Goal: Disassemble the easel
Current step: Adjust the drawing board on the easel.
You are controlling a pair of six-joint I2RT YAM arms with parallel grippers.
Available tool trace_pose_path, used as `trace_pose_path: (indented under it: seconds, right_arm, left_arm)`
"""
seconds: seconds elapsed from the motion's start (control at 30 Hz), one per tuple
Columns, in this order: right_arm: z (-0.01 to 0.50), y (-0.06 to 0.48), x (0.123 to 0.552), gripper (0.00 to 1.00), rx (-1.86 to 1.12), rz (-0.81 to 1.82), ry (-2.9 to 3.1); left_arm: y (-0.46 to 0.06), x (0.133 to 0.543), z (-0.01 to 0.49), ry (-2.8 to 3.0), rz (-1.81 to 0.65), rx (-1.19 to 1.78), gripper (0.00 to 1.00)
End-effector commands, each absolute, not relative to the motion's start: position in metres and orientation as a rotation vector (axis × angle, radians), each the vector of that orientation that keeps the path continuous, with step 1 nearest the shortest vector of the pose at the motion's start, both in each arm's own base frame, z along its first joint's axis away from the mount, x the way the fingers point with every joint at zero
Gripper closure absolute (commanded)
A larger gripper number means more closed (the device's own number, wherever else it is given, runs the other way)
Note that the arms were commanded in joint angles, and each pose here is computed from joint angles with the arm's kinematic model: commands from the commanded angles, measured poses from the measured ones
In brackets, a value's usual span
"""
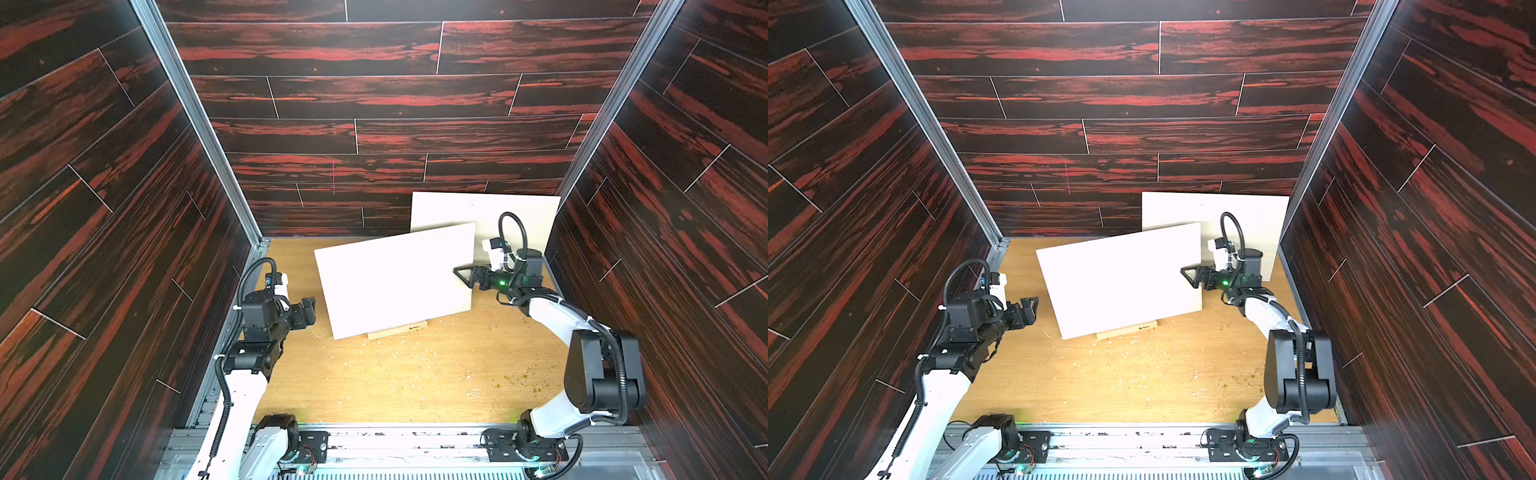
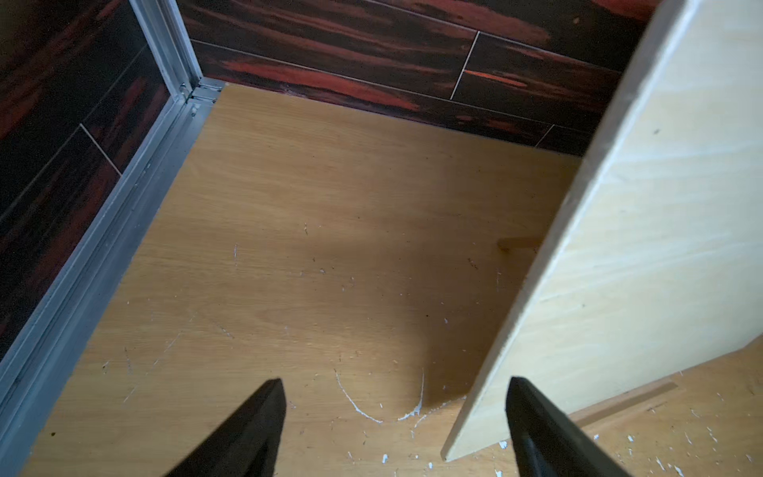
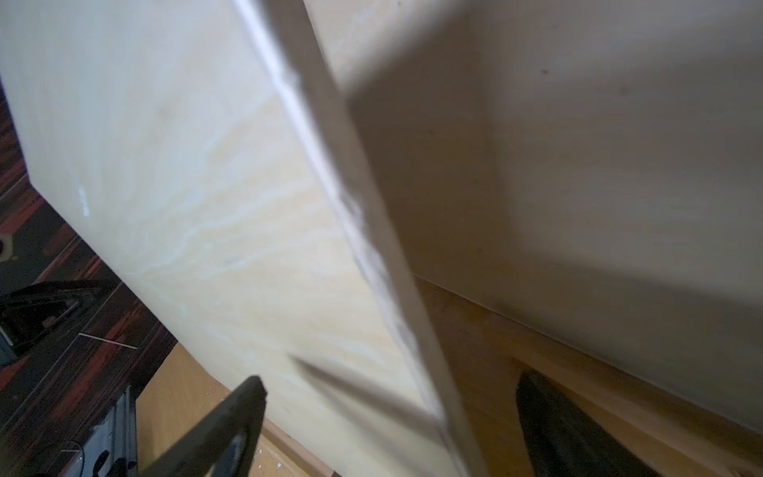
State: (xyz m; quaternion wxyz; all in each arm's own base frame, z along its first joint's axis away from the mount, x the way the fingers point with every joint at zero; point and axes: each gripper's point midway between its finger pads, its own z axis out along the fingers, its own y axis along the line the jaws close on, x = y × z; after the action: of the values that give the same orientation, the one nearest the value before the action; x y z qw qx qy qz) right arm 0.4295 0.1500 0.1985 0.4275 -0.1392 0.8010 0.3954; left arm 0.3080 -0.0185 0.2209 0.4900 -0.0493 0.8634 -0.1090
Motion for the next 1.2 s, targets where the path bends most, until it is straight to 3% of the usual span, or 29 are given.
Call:
trace_pose_path:
  seconds: [0.0,0.53,0.77,0.93,1.17]
  right_arm:
    - [0.196,0.165,0.433,0.03,-0.409,1.005,1.995]
    - [0.193,0.216,0.441,0.06,-0.487,1.062,2.010]
    - [0.204,0.189,0.441,0.03,-0.395,0.987,2.073]
    - [0.207,0.149,0.413,0.01,-0.248,1.010,2.126]
    - [0.193,0.151,0.354,0.02,-0.145,1.158,2.145]
  left_arm:
    - [-0.022,0.307,0.233,2.077,-0.275,-0.080,0.13]
    - [-0.030,0.292,0.232,2.082,-0.314,-0.032,0.12]
    - [-0.035,0.295,0.235,2.059,-0.340,0.004,0.08]
    - [-0.039,0.307,0.238,2.029,-0.395,0.030,0.07]
    - [-0.046,0.325,0.247,2.018,-0.440,0.107,0.08]
